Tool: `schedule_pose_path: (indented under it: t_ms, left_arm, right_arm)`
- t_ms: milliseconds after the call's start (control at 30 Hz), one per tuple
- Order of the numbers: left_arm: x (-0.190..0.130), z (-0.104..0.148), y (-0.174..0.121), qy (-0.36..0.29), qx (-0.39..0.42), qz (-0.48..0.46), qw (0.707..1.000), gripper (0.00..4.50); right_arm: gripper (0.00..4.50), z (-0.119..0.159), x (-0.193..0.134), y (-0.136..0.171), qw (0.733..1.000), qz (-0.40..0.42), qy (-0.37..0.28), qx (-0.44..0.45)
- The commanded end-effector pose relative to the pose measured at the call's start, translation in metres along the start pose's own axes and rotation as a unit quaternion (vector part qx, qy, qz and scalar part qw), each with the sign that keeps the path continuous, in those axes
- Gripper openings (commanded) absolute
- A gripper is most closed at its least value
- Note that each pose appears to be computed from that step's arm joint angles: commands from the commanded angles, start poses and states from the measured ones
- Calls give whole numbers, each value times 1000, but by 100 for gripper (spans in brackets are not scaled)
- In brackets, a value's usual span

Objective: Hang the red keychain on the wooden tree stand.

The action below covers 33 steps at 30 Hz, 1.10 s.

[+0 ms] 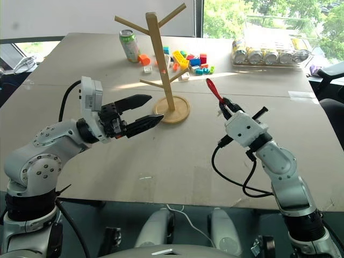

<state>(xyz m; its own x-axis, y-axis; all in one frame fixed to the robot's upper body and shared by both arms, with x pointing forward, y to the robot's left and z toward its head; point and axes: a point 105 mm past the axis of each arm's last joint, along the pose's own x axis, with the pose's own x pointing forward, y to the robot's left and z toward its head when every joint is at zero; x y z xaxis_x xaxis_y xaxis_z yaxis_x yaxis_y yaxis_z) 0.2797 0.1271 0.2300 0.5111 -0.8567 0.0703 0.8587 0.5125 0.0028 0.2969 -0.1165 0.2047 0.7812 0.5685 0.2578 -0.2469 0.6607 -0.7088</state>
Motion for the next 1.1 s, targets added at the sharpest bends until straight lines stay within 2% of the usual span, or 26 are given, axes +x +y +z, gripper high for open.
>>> schedule_pose_path:
  t_ms: [33,233,567,1100]
  left_arm:
    - [-4,16,-4,-34,1,9,999,450]
    - [-11,31,2,-75,-18,28,997,450]
    - [-29,37,-2,-73,-49,20,996,450]
    - [-30,38,-5,-68,-42,17,997,450]
  right_arm:
    - [2,25,8,-8,996,-19,-69,-60]
    - [2,35,21,-2,988,-18,-114,-98]
    - [2,50,46,13,977,-4,-179,-114]
    - [2,42,69,23,975,0,-171,-145]
